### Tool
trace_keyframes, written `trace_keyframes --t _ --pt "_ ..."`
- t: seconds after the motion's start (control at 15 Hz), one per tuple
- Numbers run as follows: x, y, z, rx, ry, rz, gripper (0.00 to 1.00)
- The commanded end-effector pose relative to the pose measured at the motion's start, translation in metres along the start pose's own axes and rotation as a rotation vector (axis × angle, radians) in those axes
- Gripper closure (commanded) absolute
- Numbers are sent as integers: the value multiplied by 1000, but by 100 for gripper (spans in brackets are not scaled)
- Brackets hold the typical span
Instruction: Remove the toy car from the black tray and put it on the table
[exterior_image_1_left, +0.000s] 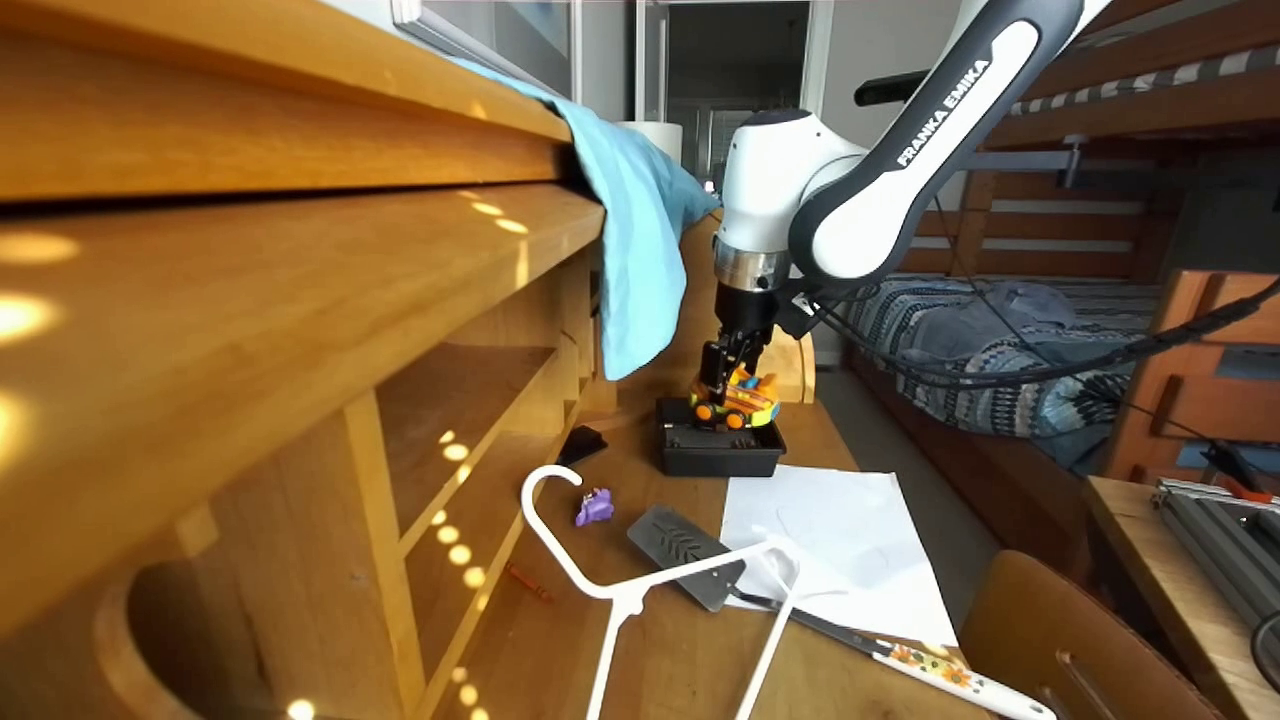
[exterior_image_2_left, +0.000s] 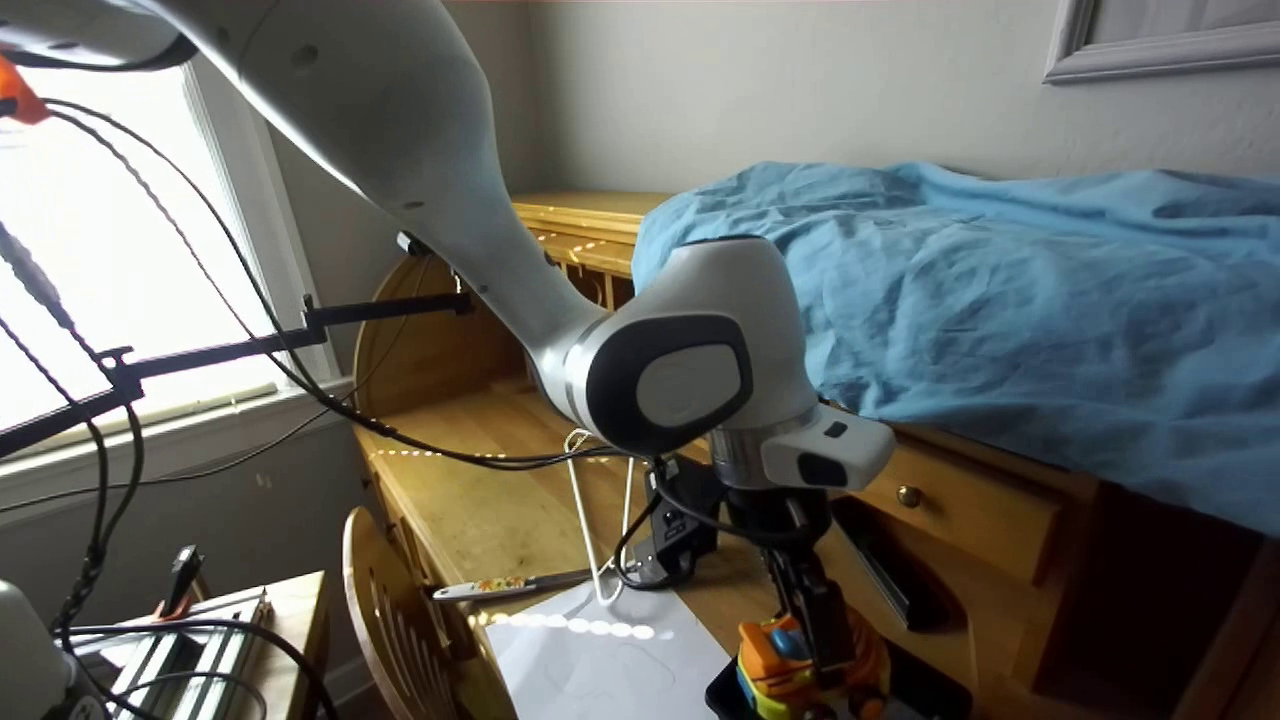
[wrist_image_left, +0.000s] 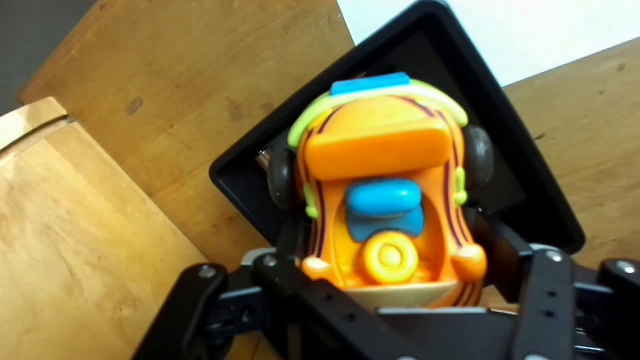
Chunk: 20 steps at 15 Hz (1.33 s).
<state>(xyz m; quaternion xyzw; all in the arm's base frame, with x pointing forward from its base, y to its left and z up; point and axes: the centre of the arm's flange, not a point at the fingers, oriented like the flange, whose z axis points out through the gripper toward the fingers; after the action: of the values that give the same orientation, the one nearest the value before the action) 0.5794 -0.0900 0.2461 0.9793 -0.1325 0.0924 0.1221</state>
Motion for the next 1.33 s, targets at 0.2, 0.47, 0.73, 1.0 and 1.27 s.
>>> trace_keyframes --t 0.2,0.47,0.73,1.0,1.27 --pt "-26 -35 -46 -7 3 -95 40" --pt "-39 -58 -52 31 -49 -200 40" --pt "-53 -79 -51 28 -64 -395 40" --pt "-61 -117 -37 31 -125 -559 40" --pt "-68 -132 -18 23 -177 -636 40"
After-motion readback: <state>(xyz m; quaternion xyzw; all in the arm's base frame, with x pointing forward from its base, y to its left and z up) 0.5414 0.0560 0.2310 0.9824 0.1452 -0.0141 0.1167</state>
